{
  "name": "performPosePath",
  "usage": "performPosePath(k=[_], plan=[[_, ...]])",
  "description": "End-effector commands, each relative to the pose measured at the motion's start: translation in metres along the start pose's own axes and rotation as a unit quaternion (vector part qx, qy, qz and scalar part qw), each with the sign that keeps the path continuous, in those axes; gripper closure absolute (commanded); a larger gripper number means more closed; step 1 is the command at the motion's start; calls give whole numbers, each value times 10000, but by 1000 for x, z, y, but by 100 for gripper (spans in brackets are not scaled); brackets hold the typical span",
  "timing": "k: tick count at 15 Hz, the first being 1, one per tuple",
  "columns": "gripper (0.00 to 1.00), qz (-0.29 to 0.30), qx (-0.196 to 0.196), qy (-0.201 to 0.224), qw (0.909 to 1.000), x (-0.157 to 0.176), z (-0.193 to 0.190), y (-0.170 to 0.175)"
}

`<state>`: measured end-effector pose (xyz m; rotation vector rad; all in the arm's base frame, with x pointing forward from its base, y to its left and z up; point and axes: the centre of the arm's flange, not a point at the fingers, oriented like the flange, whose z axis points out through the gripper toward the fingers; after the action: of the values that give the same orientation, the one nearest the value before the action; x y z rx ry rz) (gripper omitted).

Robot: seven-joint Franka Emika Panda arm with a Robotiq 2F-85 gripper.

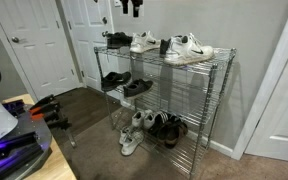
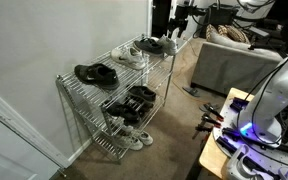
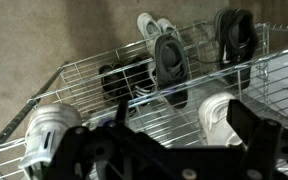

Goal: Put the white shoe next to the other on the left

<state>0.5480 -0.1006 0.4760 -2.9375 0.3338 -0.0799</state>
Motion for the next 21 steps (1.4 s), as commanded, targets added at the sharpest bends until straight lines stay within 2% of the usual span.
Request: performPosePath(k=[1, 7, 14, 18, 21], plan=[[0, -115, -58, 317, 9994, 64, 15, 14], [0, -27, -383, 679, 9970, 118, 46, 29], [0, 92, -1020, 1091, 9887, 146, 55, 70], [0, 250, -1108, 1017, 9883, 152, 64, 92], [0, 539, -1047, 796, 9898, 154, 73, 107]])
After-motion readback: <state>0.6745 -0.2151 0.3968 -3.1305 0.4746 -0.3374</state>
